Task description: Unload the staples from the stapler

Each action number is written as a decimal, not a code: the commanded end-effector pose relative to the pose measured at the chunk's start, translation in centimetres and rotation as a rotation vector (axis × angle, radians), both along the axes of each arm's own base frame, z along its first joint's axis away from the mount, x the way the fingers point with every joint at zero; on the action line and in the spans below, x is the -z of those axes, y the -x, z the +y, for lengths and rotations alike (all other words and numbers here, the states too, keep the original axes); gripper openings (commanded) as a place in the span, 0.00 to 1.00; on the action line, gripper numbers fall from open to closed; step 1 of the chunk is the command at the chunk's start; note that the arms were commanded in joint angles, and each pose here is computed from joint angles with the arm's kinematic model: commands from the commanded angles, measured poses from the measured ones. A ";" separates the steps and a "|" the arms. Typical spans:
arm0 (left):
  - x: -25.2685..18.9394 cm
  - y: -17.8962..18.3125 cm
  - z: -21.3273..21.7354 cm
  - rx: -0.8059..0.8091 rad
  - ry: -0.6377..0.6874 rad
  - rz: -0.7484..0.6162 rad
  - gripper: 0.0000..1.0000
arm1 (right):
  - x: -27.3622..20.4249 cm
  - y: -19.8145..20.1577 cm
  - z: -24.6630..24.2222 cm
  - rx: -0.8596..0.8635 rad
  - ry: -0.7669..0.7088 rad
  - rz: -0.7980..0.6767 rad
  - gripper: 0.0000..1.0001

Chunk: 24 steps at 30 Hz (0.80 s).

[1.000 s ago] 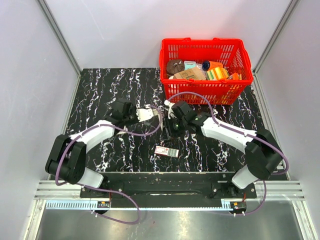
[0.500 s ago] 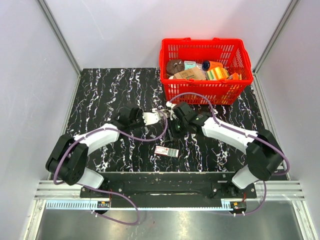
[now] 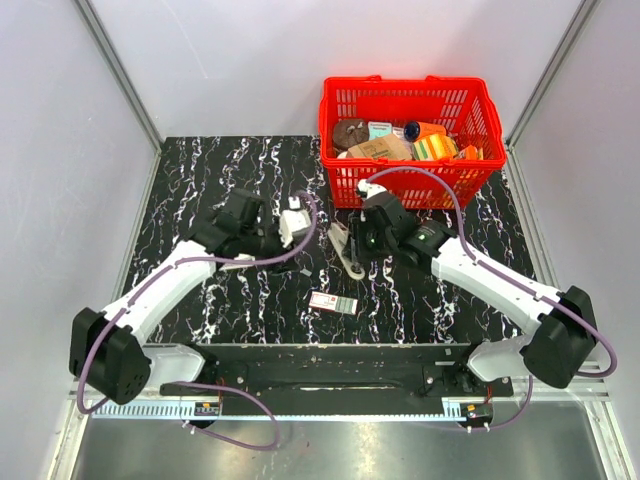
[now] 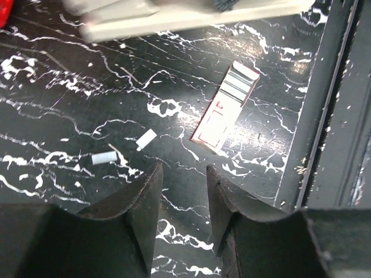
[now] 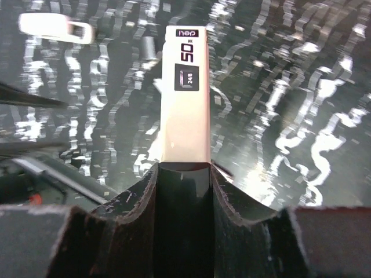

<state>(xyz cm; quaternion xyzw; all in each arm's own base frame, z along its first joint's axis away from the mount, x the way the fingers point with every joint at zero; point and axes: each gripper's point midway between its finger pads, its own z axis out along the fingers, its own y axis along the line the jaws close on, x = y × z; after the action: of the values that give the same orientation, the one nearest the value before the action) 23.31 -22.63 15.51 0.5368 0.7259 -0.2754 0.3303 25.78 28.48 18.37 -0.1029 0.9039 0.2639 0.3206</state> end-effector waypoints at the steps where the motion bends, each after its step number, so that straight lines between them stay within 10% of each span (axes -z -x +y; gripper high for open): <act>1: -5.9 -0.2 0.8 -0.060 0.184 0.062 0.42 | -1.0 -1.1 -5.3 0.166 0.176 -0.087 0.00; 12: -5.0 -1.7 8.4 -0.302 0.095 0.140 0.41 | 4.5 -2.8 -13.6 0.416 0.579 -0.078 0.00; 24: -2.8 1.4 11.3 -0.356 -0.044 0.093 0.38 | 10.3 -5.1 -14.3 0.518 0.551 -0.071 0.00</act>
<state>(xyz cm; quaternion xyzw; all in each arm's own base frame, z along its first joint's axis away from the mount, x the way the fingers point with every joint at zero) 22.33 -12.42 17.92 0.3827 0.8328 -0.2588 0.3049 28.45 13.96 7.17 -0.0115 0.9474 -0.1036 0.3027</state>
